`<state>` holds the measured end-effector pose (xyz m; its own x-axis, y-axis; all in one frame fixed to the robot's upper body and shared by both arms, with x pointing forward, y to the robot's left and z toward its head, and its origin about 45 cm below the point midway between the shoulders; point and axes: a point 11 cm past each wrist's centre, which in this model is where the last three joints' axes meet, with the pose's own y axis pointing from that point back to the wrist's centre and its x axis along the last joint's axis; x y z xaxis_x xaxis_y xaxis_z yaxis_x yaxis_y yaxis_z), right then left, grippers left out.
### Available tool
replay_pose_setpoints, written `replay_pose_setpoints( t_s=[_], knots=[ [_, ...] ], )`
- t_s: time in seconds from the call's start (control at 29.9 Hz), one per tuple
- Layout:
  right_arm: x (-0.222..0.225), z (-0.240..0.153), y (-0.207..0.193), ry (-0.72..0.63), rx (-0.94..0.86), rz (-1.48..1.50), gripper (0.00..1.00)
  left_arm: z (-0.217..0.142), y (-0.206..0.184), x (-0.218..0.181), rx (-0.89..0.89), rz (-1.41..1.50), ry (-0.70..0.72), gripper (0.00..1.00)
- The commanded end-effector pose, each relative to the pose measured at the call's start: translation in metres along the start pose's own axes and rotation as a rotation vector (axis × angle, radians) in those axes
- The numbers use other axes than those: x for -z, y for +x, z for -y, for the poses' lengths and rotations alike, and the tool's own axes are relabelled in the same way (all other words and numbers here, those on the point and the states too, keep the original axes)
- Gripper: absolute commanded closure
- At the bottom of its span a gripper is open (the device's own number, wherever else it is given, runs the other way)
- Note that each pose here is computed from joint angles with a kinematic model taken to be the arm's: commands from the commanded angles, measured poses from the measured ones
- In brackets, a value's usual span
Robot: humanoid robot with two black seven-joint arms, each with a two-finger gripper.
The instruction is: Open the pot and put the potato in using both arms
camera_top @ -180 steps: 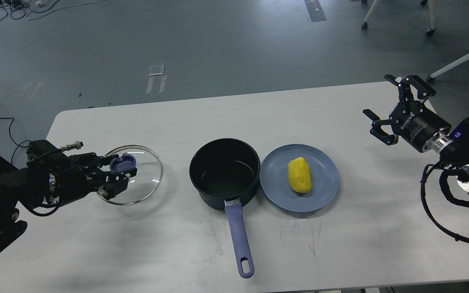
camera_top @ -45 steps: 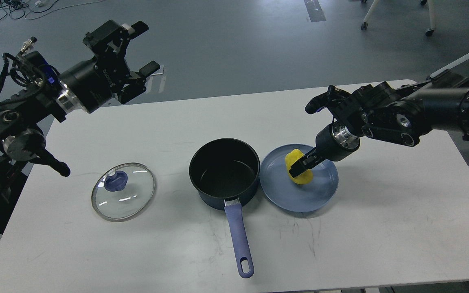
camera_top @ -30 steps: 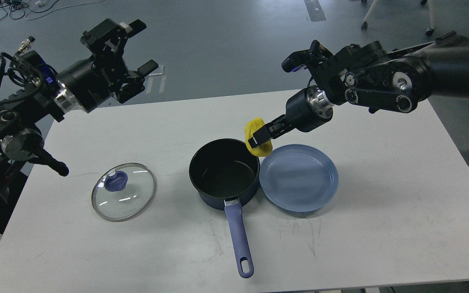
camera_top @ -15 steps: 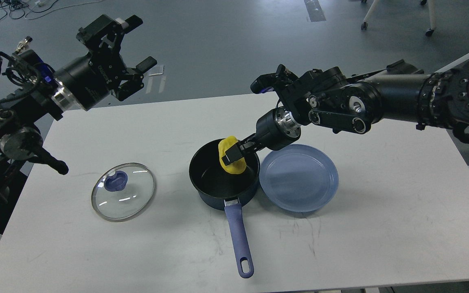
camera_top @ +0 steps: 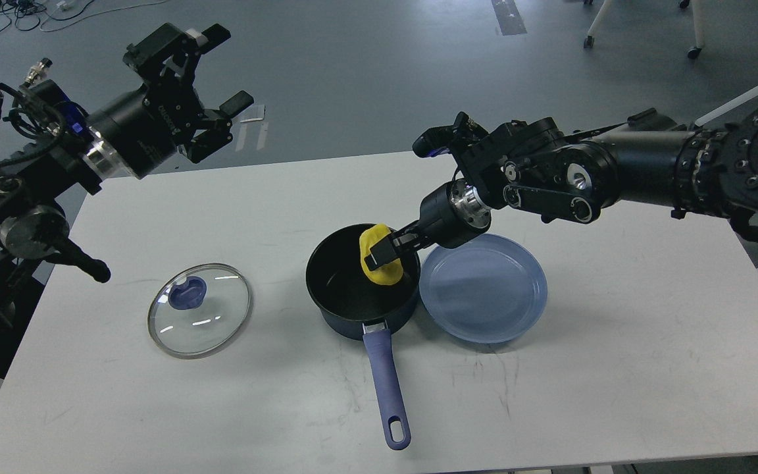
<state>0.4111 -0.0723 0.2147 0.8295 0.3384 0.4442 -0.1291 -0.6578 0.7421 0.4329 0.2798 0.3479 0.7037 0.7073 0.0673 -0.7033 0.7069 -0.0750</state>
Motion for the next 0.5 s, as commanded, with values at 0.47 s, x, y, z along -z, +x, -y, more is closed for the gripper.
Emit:
replay_pose_setpoints(
  t_s=[0.47],
  knots=[
    [0.0066, -0.002, 0.0066, 0.018, -0.018, 0.005, 0.12, -0.0004, 0.0004, 0.0004, -0.001, 0.001, 0.002, 0.02]
  ],
)
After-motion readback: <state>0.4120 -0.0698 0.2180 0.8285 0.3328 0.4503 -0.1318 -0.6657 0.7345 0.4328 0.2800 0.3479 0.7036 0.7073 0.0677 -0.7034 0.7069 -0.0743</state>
